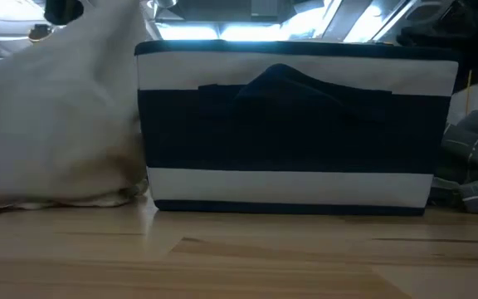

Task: Fold towel
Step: Fold the white patterned towel

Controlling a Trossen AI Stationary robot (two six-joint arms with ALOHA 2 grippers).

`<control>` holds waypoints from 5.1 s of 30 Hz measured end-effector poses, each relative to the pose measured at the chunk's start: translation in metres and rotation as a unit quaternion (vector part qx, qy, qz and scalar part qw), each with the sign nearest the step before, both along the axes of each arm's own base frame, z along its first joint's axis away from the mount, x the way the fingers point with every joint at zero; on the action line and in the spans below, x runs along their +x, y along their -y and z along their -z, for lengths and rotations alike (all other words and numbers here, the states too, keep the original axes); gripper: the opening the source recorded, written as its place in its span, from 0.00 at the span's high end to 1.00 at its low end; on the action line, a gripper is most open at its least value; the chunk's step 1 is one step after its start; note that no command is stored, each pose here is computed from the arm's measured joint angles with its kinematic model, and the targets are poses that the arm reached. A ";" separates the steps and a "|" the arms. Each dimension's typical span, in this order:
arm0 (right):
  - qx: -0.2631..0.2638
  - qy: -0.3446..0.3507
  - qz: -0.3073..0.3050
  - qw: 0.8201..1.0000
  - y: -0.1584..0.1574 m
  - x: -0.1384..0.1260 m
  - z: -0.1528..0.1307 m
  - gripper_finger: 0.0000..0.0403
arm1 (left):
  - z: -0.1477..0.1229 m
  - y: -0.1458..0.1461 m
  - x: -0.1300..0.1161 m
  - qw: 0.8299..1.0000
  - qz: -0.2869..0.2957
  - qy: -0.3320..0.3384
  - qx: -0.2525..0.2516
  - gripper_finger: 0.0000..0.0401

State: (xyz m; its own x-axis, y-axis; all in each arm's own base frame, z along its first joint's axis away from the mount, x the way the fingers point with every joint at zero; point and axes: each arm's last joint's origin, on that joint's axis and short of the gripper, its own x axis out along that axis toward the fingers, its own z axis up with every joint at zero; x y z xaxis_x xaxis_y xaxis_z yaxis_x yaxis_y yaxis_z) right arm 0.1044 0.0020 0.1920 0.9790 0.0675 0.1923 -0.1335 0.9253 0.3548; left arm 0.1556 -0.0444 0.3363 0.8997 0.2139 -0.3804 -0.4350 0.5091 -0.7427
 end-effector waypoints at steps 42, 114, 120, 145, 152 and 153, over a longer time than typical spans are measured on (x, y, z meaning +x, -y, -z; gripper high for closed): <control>-0.201 -0.035 0.009 0.979 -0.001 0.183 -0.116 0.50 | -0.091 -0.014 -0.025 0.872 -0.078 0.246 0.416 1.00; -0.627 -0.179 0.189 0.734 -0.092 0.282 -0.095 0.50 | -0.102 -0.032 0.024 0.791 -0.281 0.418 0.348 1.00; -0.631 -0.188 0.195 0.727 -0.083 0.285 -0.094 0.50 | -0.102 -0.032 0.024 0.793 -0.277 0.430 0.331 1.00; -0.716 -0.237 0.251 0.607 -0.083 0.311 -0.047 0.50 | -0.103 -0.032 0.023 0.793 -0.273 0.440 0.322 1.00; -0.732 -0.223 0.282 0.579 -0.081 0.311 -0.056 0.50 | -0.102 -0.032 0.023 0.793 -0.272 0.439 0.323 1.00; -0.732 -0.223 0.290 0.575 -0.079 0.311 -0.058 0.50 | -0.102 -0.032 0.023 0.793 -0.272 0.439 0.323 1.00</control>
